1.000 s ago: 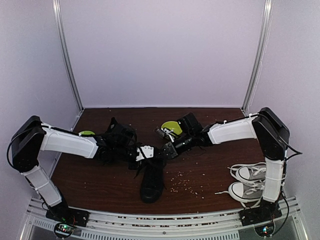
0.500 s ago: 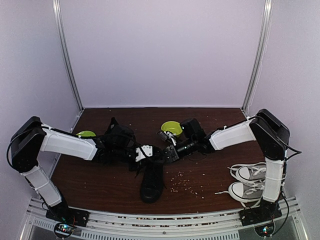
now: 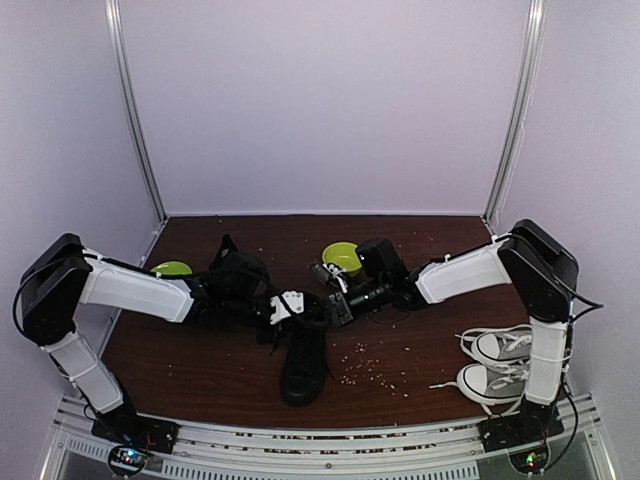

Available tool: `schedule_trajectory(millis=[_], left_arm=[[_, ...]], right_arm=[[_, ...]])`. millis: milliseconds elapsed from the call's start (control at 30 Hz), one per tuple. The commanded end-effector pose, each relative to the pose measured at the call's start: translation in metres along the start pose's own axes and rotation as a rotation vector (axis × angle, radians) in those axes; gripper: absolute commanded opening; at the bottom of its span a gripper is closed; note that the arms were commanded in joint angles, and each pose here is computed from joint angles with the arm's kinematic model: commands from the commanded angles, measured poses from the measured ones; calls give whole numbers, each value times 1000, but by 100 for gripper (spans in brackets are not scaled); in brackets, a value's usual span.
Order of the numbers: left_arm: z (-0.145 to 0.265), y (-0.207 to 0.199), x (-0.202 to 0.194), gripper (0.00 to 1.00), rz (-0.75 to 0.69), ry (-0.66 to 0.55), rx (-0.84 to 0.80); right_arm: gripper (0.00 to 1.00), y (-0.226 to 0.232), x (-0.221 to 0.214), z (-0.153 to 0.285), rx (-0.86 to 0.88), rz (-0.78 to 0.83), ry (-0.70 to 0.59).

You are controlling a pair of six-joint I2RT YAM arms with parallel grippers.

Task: Tie the shoes
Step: Adjust the crossed shoelace on the shoelace.

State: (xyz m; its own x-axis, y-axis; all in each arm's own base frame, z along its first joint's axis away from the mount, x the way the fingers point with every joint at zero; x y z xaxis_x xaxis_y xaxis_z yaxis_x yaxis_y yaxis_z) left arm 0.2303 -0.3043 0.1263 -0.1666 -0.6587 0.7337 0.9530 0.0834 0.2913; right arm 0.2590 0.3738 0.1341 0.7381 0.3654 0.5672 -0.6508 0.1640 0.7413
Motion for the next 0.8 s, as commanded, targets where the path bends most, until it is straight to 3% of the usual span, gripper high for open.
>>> schedule_trajectory(millis=[0,133,467,633,767], left_arm=[[8,3,13,0,-11,-60,35],[9,3,13,0,-13,-63,39],[8,2,12,0,-12,-68,33],[8,1,12,0,-12,-69,28],[9,2,11,0,-17,-59,39]], right_arm=[[24,4,-3,-2,1,12,-2],[18,2,-4,-4,-8,8,1],[19,-6,-9,-5,-34,-3,6],[1,-2,-7,-3,-22,7,3],[0,3,-5,0,-3,14,-1]])
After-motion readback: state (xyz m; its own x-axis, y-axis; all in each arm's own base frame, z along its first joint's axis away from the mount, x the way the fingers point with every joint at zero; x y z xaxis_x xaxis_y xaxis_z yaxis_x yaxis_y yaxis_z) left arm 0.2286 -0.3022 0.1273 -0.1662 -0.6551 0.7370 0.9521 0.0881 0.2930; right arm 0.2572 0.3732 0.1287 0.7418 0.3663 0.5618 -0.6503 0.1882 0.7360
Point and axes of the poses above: each gripper's point midway between its finger pads, its own z axis back along the fingers, its own y axis along the line the jaws close on, x = y × z, the point moved 7 cm from there along z, back along the fingers, and after that the axes turned 1 degree about z, right-handed, at the moved point
